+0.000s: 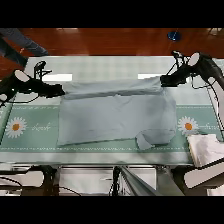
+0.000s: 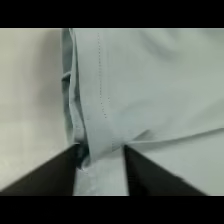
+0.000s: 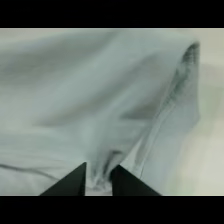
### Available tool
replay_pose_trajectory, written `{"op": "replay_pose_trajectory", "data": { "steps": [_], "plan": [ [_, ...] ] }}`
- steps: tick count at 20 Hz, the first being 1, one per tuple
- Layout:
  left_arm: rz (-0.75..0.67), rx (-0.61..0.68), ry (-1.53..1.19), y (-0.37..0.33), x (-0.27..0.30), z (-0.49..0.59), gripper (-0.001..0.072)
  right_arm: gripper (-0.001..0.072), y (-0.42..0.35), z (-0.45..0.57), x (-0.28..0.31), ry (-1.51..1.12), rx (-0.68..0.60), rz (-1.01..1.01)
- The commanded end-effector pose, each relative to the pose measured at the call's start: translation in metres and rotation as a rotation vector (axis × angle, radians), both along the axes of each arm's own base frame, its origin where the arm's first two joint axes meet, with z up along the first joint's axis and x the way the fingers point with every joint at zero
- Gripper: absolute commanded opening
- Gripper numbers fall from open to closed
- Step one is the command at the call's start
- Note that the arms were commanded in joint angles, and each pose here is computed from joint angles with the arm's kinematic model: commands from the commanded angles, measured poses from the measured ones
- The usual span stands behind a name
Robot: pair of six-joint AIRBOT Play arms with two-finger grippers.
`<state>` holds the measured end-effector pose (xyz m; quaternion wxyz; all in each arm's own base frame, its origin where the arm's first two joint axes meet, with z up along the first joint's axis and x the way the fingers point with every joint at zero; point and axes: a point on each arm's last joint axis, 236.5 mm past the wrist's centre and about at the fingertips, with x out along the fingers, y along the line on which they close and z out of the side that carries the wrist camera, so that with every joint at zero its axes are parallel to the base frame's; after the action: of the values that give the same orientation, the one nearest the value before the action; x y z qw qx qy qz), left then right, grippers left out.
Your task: Fold the shirts.
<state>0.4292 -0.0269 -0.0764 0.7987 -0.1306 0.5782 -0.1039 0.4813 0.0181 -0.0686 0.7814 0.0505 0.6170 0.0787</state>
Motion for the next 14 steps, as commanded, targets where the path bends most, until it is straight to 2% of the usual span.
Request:
{"op": "replay_pose_trajectory", "data": {
  "steps": [1, 2, 3, 4, 6, 7, 9, 11, 12, 13, 14],
  "plan": [
    [-0.052, -0.024, 0.089, 0.006, -0.016, 0.02, 0.0478, 0.0274, -0.014, 0.023, -0.011, 0.022, -0.061, 0.025],
    [-0.058, -0.009, 0.102, 0.021, -0.019, 0.035, 0.0477, 0.0343, -0.04, 0.044, -0.017, 0.014, -0.181, 0.057],
    [-0.035, 0.006, 0.1, 0.038, -0.02, 0.05, 0.0476, 0.0445, -0.07, 0.065, -0.026, 0.018, -0.313, 0.074],
    [0.026, 0.008, 0.089, 0.058, -0.021, 0.064, 0.0476, 0.0459, -0.099, 0.089, -0.036, 0.012, -0.397, 0.029],
    [0.141, -0.02, 0.128, 0.085, -0.04, 0.073, 0.0476, 0.0459, -0.134, 0.108, -0.064, 0.051, -0.39, -0.079],
    [0.147, -0.043, 0.188, 0.089, -0.062, 0.067, 0.0476, 0.0459, -0.147, 0.104, -0.083, 0.101, -0.358, -0.127],
    [0.131, -0.113, 0.312, 0.083, -0.109, 0.047, 0.0478, 0.0459, -0.145, 0.075, -0.125, 0.206, -0.14, -0.217],
    [0.139, -0.29, 0.342, 0.049, -0.141, 0.035, 0.0478, 0.0459, -0.118, 0.045, -0.161, 0.283, 0.119, -0.245],
    [0.132, -0.381, 0.321, 0.03, -0.148, 0.034, 0.0478, 0.0459, -0.108, 0.034, -0.173, 0.295, 0.201, -0.255],
    [0.135, -0.444, 0.324, 0.015, -0.158, 0.031, 0.0483, 0.0459, -0.103, 0.023, -0.185, 0.308, 0.241, -0.27],
    [0.127, -0.461, 0.349, 0.007, -0.172, 0.025, 0.0546, 0.0459, -0.102, 0.013, -0.197, 0.327, 0.249, -0.275]
  ]
}}
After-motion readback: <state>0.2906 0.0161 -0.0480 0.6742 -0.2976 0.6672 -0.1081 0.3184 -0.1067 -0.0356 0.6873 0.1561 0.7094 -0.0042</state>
